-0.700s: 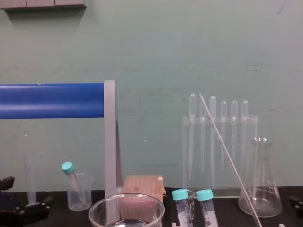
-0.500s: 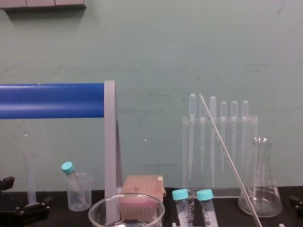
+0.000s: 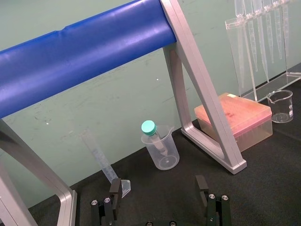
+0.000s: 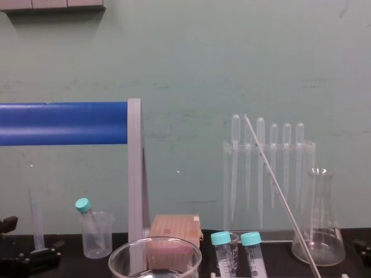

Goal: Hold the thermometer with one hand and immerse one end into the beaker, then reinsert it into the test tube rack.

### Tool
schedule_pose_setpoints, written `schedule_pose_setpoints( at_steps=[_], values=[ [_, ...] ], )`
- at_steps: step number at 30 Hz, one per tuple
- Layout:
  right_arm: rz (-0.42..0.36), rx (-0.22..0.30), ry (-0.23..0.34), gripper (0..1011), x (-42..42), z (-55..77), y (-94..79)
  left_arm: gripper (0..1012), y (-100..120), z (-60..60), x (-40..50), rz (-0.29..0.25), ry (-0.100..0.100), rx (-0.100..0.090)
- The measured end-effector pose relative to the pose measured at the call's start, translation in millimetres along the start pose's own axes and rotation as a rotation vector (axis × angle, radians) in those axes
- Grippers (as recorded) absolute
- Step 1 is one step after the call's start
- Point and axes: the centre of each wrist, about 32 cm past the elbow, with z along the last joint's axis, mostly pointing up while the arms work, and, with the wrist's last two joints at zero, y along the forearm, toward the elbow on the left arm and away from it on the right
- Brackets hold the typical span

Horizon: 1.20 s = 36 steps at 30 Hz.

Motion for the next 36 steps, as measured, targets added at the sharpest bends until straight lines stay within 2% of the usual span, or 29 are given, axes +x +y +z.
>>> schedule_pose_setpoints(
  at_steps=[36],
  values=[
    [0.000, 0.000, 0.000, 1002, 0.0, 0.0, 0.0, 1008, 0.0, 0.0, 0.0, 0.000, 0.000, 0.000]
  ],
)
